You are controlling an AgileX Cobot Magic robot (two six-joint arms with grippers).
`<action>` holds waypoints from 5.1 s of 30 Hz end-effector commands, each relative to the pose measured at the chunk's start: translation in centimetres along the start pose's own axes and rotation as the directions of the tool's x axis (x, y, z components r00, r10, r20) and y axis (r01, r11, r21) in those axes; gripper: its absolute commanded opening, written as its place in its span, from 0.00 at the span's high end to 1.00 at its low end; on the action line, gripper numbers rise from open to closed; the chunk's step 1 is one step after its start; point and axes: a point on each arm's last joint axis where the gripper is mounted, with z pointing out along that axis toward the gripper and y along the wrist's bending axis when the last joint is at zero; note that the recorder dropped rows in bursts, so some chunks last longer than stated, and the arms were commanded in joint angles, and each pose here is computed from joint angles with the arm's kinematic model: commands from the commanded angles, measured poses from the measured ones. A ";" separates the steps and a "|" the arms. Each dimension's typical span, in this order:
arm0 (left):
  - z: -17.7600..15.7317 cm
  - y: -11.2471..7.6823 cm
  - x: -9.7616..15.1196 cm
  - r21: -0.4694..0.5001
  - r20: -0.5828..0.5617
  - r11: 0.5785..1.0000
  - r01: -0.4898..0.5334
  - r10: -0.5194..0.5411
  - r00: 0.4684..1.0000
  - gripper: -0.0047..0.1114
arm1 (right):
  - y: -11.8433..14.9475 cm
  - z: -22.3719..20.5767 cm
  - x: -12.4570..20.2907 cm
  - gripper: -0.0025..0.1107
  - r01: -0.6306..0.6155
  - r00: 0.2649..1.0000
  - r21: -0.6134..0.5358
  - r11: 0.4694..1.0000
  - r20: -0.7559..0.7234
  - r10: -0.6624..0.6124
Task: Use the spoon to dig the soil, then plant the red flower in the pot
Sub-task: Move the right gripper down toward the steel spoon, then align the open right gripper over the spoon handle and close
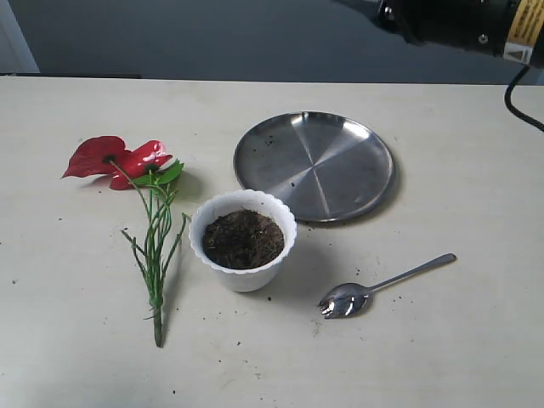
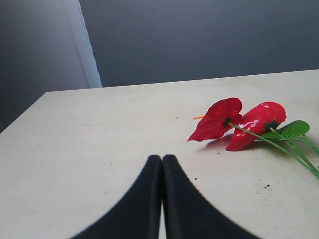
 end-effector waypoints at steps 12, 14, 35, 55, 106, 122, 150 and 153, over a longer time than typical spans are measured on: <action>-0.1 0.0 -0.2 0.008 0.011 1.000 0.010 -0.010 1.000 0.96 | -1.0 0.0 -1.9 0.98 0.573 0.817 0.601 0.557 -0.371 -0.441; -0.1 0.0 -0.2 0.008 0.013 1.000 0.010 -0.010 1.000 0.96 | -0.9 -0.6 -1.8 0.98 0.588 0.808 0.654 0.476 -0.444 -0.388; -0.1 0.0 -0.2 0.008 0.013 1.000 0.010 -0.010 1.000 0.96 | -4.6 0.3 12.7 0.97 0.682 0.076 -0.073 0.727 -0.983 -0.170; -0.1 0.0 -0.2 0.008 0.011 1.000 0.010 -0.010 1.000 0.96 | -8.6 2.2 18.1 0.63 0.642 -0.240 -0.330 0.692 -0.944 -0.227; -0.1 0.0 -0.2 0.008 0.011 1.000 0.010 -0.010 1.000 0.96 | -8.1 2.5 17.9 0.98 0.654 -0.110 -0.198 0.730 -0.980 -0.166; -0.1 0.0 -0.2 0.008 0.011 1.000 0.010 -0.010 1.000 0.96 | -6.1 3.2 17.8 0.83 0.542 -0.009 -0.275 0.794 -0.947 -0.322; -0.1 0.0 -0.2 0.008 0.011 1.000 0.010 -0.010 1.000 0.96 | -9.0 4.0 22.7 0.98 0.470 -0.168 -0.384 0.795 -0.923 -0.347; -0.1 0.0 -0.2 0.008 0.011 1.000 0.010 -0.010 1.000 0.96 | -9.1 3.8 22.9 0.98 0.459 -0.184 -0.384 0.801 -0.923 -0.337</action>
